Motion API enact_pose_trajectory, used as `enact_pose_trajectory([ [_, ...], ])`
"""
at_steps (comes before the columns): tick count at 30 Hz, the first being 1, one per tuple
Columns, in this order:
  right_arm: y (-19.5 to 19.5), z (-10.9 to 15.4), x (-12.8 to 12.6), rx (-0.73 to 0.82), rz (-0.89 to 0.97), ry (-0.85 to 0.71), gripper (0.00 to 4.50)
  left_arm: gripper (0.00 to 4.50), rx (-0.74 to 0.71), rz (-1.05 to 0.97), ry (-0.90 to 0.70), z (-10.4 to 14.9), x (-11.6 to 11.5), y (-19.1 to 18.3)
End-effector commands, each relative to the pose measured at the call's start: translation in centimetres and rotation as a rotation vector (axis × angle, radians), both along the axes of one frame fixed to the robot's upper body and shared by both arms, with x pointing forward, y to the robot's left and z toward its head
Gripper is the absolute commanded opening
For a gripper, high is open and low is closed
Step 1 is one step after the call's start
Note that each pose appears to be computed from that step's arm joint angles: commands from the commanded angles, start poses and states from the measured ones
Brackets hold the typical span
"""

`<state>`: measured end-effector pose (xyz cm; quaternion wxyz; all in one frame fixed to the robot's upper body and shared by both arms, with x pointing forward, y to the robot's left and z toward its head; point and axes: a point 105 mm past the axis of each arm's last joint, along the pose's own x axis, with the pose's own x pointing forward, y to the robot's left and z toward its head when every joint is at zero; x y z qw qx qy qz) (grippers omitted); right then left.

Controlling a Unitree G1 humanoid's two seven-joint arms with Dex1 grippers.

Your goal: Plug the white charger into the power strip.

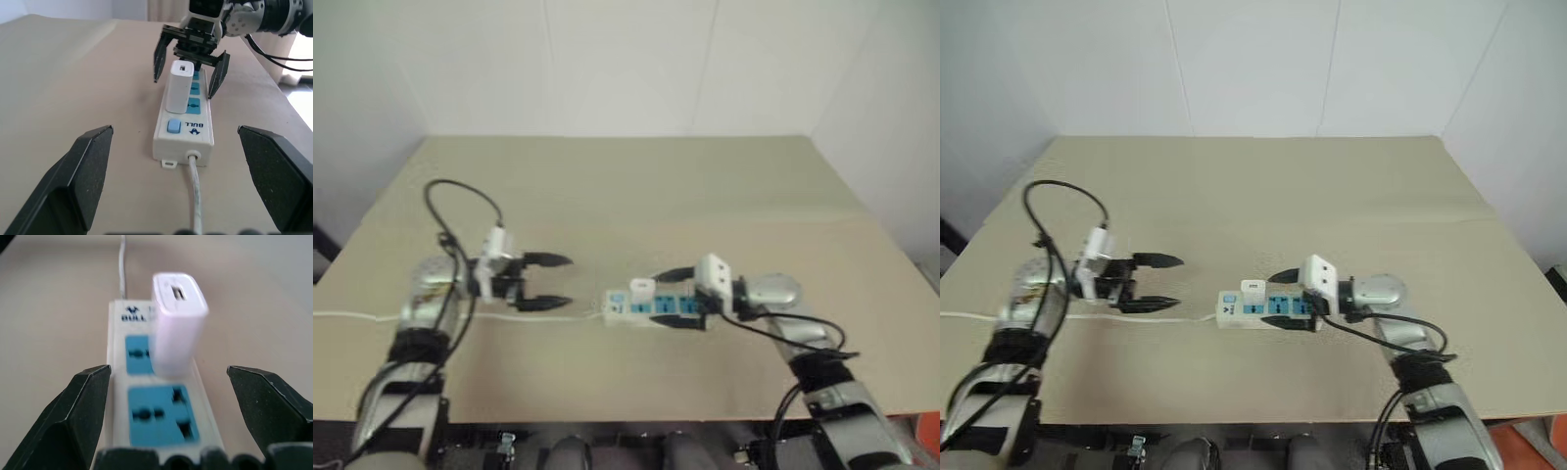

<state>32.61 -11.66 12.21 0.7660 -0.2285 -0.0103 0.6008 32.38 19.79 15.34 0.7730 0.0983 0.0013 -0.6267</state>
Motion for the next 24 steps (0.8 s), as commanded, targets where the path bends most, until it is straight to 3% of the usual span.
enact_pose_trajectory([
  [1, -4.5, 4.1, -0.9, -0.024, -0.058, -0.138, 4.50, 4.44, 0.130, 0.118, -0.026, -0.4, -0.5, 4.1],
  [9, -12.0, 5.2, -4.3, -0.246, -0.151, -0.124, 4.50, 4.44, 0.199, 0.211, -0.006, -0.8, -2.1, 7.5],
  [24, -13.5, 5.2, -5.6, -0.266, -0.242, -0.145, 4.50, 4.44, 0.171, 0.186, 0.004, -1.6, -1.4, 6.1],
])
